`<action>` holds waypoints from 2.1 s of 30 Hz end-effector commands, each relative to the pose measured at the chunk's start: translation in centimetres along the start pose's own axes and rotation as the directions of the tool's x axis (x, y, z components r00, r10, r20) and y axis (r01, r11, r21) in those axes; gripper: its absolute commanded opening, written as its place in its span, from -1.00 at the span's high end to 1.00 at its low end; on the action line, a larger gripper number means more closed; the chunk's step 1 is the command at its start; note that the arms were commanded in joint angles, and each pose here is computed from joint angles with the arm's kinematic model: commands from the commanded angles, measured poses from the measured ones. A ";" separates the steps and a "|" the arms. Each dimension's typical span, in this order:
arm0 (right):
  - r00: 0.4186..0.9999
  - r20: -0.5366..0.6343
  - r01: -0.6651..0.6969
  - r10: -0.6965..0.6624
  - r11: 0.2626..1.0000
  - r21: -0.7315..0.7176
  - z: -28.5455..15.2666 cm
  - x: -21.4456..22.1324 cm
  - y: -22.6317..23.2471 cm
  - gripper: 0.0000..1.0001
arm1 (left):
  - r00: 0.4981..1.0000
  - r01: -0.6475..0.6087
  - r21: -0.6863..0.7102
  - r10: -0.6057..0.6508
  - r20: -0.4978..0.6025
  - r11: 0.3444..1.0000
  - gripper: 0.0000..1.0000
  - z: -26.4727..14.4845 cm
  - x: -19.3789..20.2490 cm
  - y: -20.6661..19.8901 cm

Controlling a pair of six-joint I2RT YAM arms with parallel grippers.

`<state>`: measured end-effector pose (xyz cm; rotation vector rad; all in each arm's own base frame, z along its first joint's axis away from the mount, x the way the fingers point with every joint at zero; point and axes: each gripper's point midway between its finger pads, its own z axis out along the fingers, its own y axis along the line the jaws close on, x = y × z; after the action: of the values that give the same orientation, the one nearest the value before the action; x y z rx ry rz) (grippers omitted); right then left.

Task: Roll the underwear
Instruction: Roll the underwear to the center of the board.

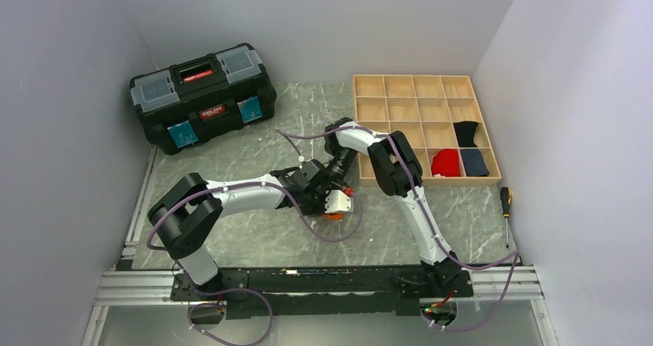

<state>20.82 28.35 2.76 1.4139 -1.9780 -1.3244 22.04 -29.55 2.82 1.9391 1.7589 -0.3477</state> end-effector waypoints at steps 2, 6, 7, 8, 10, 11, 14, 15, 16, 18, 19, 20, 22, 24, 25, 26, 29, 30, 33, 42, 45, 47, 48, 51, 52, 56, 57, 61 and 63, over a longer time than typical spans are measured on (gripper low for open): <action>0.991 -0.095 0.108 -0.099 0.989 0.098 1.0 1.4 -4.2 0.80 | 0.998 0.039 0.114 -0.044 0.046 0.993 0.80 1.0 -1.3 -1.7; 0.991 -0.096 0.108 -0.098 0.989 0.104 0.8 1.3 -4.1 0.77 | 0.996 0.070 0.154 -0.078 0.045 0.986 0.91 1.2 -1.5 -2.4; 0.990 -0.096 0.108 -0.098 0.988 0.106 0.8 1.3 -4.1 0.76 | 0.995 0.079 0.162 -0.088 0.048 0.984 0.94 1.2 -1.6 -2.6; 0.990 -0.098 0.109 -0.098 0.988 0.109 0.7 1.3 -4.1 0.75 | 0.993 0.093 0.167 -0.103 0.049 0.981 0.96 1.2 -1.6 -2.8; 0.990 -0.100 0.110 -0.099 0.987 0.113 0.6 1.3 -4.0 0.74 | 0.989 0.127 0.189 -0.140 0.055 0.974 1.00 1.2 -1.7 -3.4; 0.990 -0.101 0.112 -0.100 0.987 0.115 0.6 1.3 -4.0 0.74 | 0.987 0.141 0.195 -0.154 0.053 0.971 1.00 1.3 -1.7 -3.6; 0.989 -0.114 0.109 -0.095 0.987 0.119 0.6 1.6 -4.0 0.74 | 0.982 0.169 0.202 -0.183 0.054 0.965 1.00 1.9 -1.6 -3.9; 0.989 -0.120 0.105 -0.091 0.987 0.121 0.6 1.8 -4.1 0.74 | 0.980 0.177 0.202 -0.192 0.055 0.963 1.00 2.1 -1.5 -3.9; 0.988 -0.125 0.103 -0.088 0.987 0.121 0.5 1.9 -4.2 0.75 | 0.978 0.187 0.204 -0.202 0.055 0.961 1.00 2.3 -1.4 -4.0; 0.987 -0.138 0.097 -0.080 0.988 0.120 0.6 2.2 -4.2 0.75 | 0.973 0.206 0.211 -0.222 0.059 0.956 1.00 2.8 -1.6 -4.1; 0.986 -0.144 0.098 -0.080 0.988 0.123 0.5 2.3 -4.3 0.75 | 0.971 0.215 0.213 -0.232 0.062 0.953 1.00 2.9 -1.7 -4.1; 0.986 -0.148 0.098 -0.079 0.987 0.126 0.5 2.4 -4.3 0.75 | 0.968 0.223 0.214 -0.242 0.063 0.951 1.00 3.1 -1.7 -4.1; 0.985 -0.158 0.095 -0.074 0.987 0.130 0.4 2.6 -4.3 0.75 | 0.964 0.239 0.209 -0.257 0.064 0.948 1.00 3.3 -1.7 -4.0; 0.984 -0.164 0.095 -0.072 0.986 0.135 0.4 2.8 -4.3 0.74 | 0.962 0.251 0.207 -0.268 0.060 0.946 1.00 3.4 -1.6 -4.1; 0.984 -0.162 0.095 -0.072 0.986 0.138 0.3 2.8 -4.4 0.72 | 0.961 0.256 0.209 -0.273 0.055 0.944 1.00 3.5 -1.4 -4.3; 0.984 -0.163 0.094 -0.071 0.986 0.140 0.3 2.8 -4.3 0.69 | 0.960 0.260 0.212 -0.277 0.049 0.942 1.00 3.6 -1.2 -4.4; 0.987 -0.149 0.091 -0.068 0.983 0.160 0.1 2.6 -4.5 0.58 | 0.959 0.268 0.234 -0.282 0.028 0.935 1.00 4.0 -0.6 -5.1; 0.988 -0.140 0.091 -0.068 0.982 0.167 -0.1 2.4 -4.4 0.53 | 0.960 0.267 0.243 -0.281 0.021 0.932 1.00 4.1 -0.4 -5.2; 0.992 -0.107 0.093 -0.074 0.979 0.180 -0.8 2.1 -3.9 0.32 | 0.960 0.267 0.256 -0.280 0.016 0.929 1.00 4.3 -0.4 -5.4; 0.996 -0.033 0.089 -0.084 0.970 0.227 -3.7 1.0 -3.3 0.05 | 0.961 0.272 0.271 -0.275 -0.028 0.923 1.00 5.1 0.5 -5.6; 0.996 -0.022 0.092 -0.090 0.964 0.250 -4.7 0.5 -3.4 -0.02 | 0.961 0.271 0.269 -0.274 -0.027 0.924 1.00 5.1 0.4 -5.6; 0.995 -0.011 0.094 -0.094 0.961 0.260 -5.4 0.1 -3.4 -0.04 | 0.961 0.273 0.273 -0.275 -0.031 0.923 1.00 5.2 0.5 -5.6; 0.995 -0.007 0.095 -0.096 0.960 0.262 -5.6 0.0 -3.4 -0.05 | 0.961 0.274 0.277 -0.275 -0.037 0.921 1.00 5.2 0.6 -5.7; 0.995 0.000 0.095 -0.099 0.958 0.269 -6.2 -0.3 -3.5 -0.08 | 0.961 0.274 0.280 -0.275 -0.037 0.920 1.00 5.2 0.5 -5.8; 0.995 0.001 0.097 -0.102 0.957 0.274 -6.4 -0.4 -3.6 -0.10 | 0.961 0.274 0.281 -0.274 -0.040 0.920 1.00 5.3 0.6 -5.8; 0.994 0.011 0.098 -0.105 0.954 0.283 -6.9 -0.6 -3.7 -0.12 | 0.961 0.274 0.283 -0.274 -0.041 0.919 1.00 5.3 0.6 -5.8; 0.994 0.013 0.100 -0.108 0.953 0.287 -7.1 -0.7 -3.7 -0.12 | 0.961 0.274 0.284 -0.274 -0.042 0.919 1.00 5.3 0.6 -5.9; 0.992 0.028 0.108 -0.123 0.942 0.318 -8.3 -1.3 -3.7 -0.12 | 0.961 0.275 0.288 -0.273 -0.047 0.917 1.00 5.4 0.6 -5.9; 0.991 0.033 0.113 -0.131 0.934 0.339 -9.1 -1.5 -3.6 -0.12 | 0.961 0.276 0.289 -0.274 -0.050 0.917 1.00 5.5 0.6 -6.0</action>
<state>26.85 25.00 3.95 1.5449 -2.1984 -1.1352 21.11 -34.73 2.48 1.7483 1.8955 -0.7179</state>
